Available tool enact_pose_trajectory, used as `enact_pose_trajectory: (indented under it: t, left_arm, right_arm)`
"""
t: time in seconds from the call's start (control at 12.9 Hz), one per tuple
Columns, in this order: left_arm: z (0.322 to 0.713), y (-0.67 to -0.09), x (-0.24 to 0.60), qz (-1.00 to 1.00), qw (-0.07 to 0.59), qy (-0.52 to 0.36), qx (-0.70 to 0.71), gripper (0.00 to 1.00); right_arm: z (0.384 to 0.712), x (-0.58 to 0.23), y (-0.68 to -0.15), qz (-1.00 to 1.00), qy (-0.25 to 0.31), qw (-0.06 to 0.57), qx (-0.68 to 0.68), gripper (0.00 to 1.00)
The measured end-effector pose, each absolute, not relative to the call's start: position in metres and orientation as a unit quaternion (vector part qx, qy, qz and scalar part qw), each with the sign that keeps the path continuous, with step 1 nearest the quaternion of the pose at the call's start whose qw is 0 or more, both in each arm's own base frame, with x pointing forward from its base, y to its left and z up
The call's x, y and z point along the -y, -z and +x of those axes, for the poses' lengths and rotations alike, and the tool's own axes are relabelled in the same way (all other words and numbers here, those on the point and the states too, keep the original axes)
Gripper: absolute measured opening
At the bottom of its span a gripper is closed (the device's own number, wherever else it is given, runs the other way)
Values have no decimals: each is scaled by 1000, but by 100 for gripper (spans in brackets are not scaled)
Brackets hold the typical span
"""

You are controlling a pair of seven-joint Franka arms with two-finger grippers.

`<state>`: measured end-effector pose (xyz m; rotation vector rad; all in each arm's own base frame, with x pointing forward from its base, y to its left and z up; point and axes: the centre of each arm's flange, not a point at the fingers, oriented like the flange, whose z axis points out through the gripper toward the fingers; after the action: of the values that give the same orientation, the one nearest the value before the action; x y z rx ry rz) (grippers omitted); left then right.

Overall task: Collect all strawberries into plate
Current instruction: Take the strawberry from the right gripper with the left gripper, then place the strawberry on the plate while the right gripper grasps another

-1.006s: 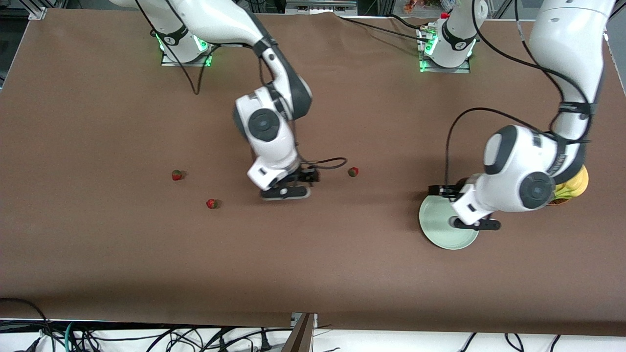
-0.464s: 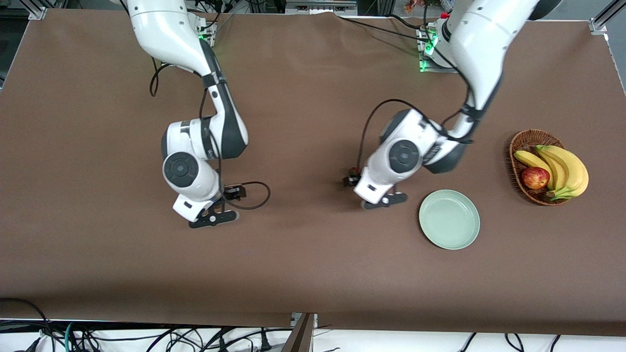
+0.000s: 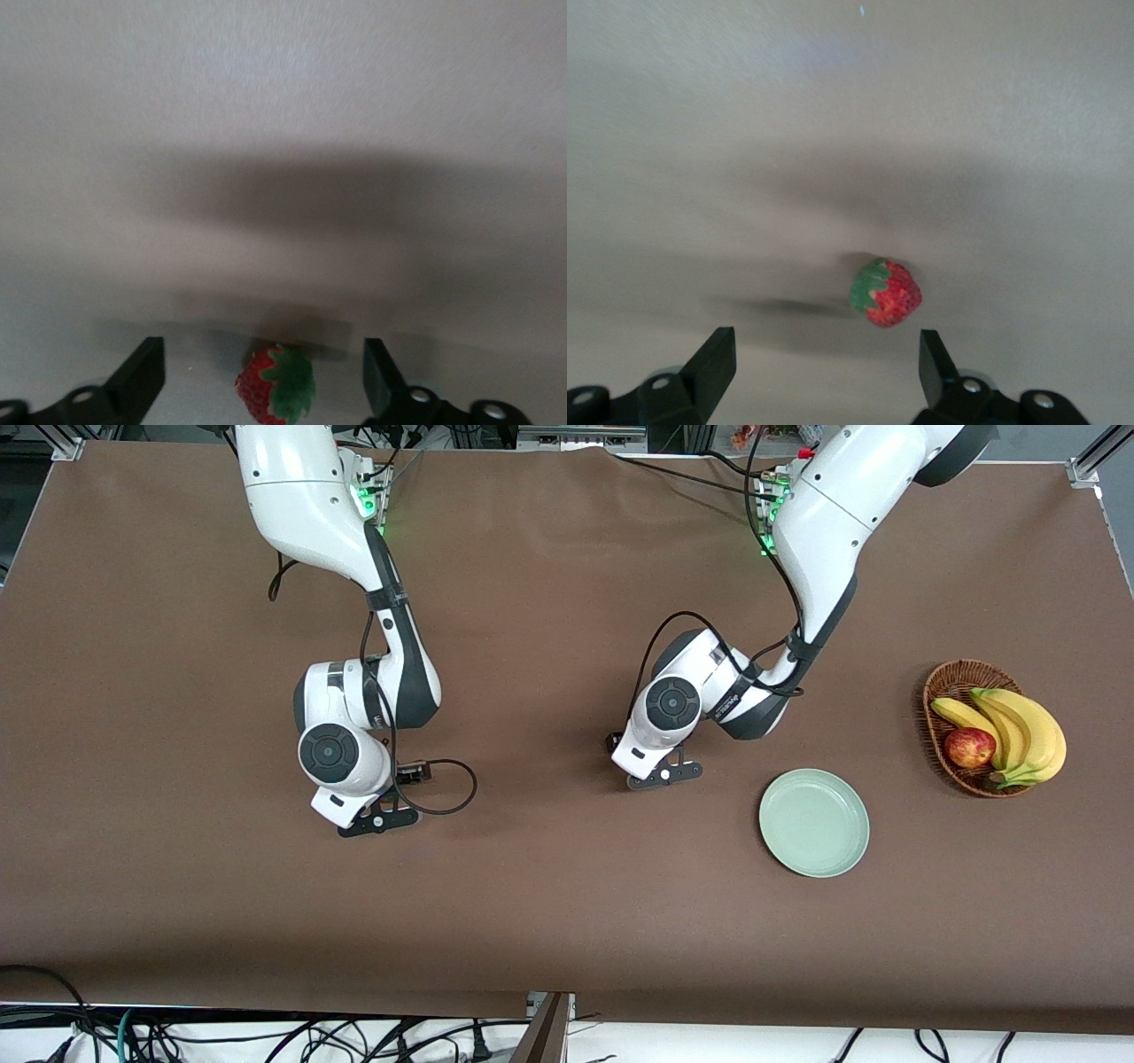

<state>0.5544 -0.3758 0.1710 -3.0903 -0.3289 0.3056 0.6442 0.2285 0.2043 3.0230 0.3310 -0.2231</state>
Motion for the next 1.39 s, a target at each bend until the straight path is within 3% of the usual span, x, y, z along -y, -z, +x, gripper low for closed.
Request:
enact_pose_trajectory:
  t: [0.39, 0.54, 0.62, 0.7, 0.77, 1.16, 1.39]
  left_arm:
    - [545, -173, 389, -991, 9, -97, 93, 37]
    - [545, -173, 389, -991, 9, -97, 93, 34]
    - [547, -174, 387, -991, 11, -96, 95, 34]
    - [552, -177, 380, -990, 16, -94, 100, 34]
    - [562, -184, 368, -990, 22, -89, 106, 34]
    - [644, -261, 256, -995, 39, -86, 44, 34]
    - [674, -261, 181, -993, 27, -89, -74, 34]
  right_arm:
    - [644, -212, -194, 990, 76, 48, -104, 84]
    - [644, -208, -192, 991, 73, 49, -105, 78]
    - [644, -206, -190, 991, 71, 49, -105, 68]
    - [645, -205, -190, 991, 70, 50, -104, 67]
    - [646, -204, -189, 991, 67, 50, -103, 60]
    - [652, -195, -185, 993, 53, 51, -95, 57]
    - [652, -201, -178, 994, 50, 38, -86, 57]
